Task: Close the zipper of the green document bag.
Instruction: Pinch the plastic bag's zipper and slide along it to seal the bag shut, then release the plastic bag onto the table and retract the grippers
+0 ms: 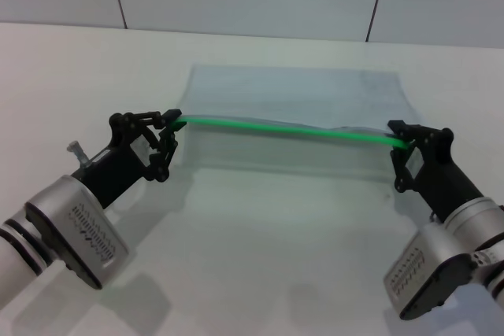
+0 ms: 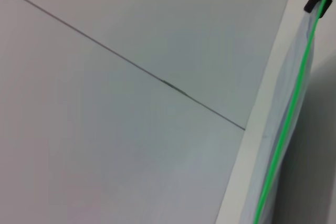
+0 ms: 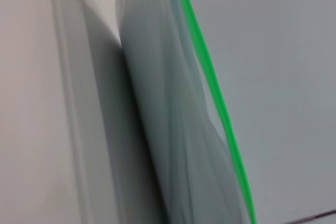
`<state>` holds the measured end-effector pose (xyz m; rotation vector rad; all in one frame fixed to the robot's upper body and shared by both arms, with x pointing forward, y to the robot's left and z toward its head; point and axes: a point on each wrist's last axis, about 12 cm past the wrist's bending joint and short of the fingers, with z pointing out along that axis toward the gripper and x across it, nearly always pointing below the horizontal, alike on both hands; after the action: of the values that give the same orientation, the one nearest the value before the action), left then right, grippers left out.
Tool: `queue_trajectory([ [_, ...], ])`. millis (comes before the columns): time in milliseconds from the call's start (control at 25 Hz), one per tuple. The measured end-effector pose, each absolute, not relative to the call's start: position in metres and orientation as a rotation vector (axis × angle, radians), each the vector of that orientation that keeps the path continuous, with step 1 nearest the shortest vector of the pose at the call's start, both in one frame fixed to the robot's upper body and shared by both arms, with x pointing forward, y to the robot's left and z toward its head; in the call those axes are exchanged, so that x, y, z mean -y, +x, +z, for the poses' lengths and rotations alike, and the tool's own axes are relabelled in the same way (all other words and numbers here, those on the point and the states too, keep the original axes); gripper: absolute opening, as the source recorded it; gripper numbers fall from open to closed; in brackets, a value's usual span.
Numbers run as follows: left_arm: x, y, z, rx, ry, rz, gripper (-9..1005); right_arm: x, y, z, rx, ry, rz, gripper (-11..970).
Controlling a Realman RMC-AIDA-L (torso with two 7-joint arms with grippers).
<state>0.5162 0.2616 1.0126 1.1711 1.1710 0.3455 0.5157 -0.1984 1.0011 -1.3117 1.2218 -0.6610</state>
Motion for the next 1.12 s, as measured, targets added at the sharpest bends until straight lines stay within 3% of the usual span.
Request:
queue_trajectory([
  [560, -0.242, 0.523, 1.021, -1.108, 1.153, 0.289, 160, 0.213, 0.517, 1.002, -1.276, -1.224, -0.704, 63],
  [880, -0.235, 0.525, 1.027, -1.084, 1.123, 0.259, 515, 0.232, 0.523, 1.007, -1.371, -1.064, -0.789, 64],
  [1000, -0.235, 0.525, 1.027, -1.084, 1.119, 0.259, 624, 0.238, 0.52, 1.013, -1.354, -0.993, -0.834, 168],
  [1120, -0.237, 0.524, 1.026, -1.09, 1.115, 0.262, 638, 0.241, 0.511, 1.019, -1.302, -0.922, -0.87, 271],
])
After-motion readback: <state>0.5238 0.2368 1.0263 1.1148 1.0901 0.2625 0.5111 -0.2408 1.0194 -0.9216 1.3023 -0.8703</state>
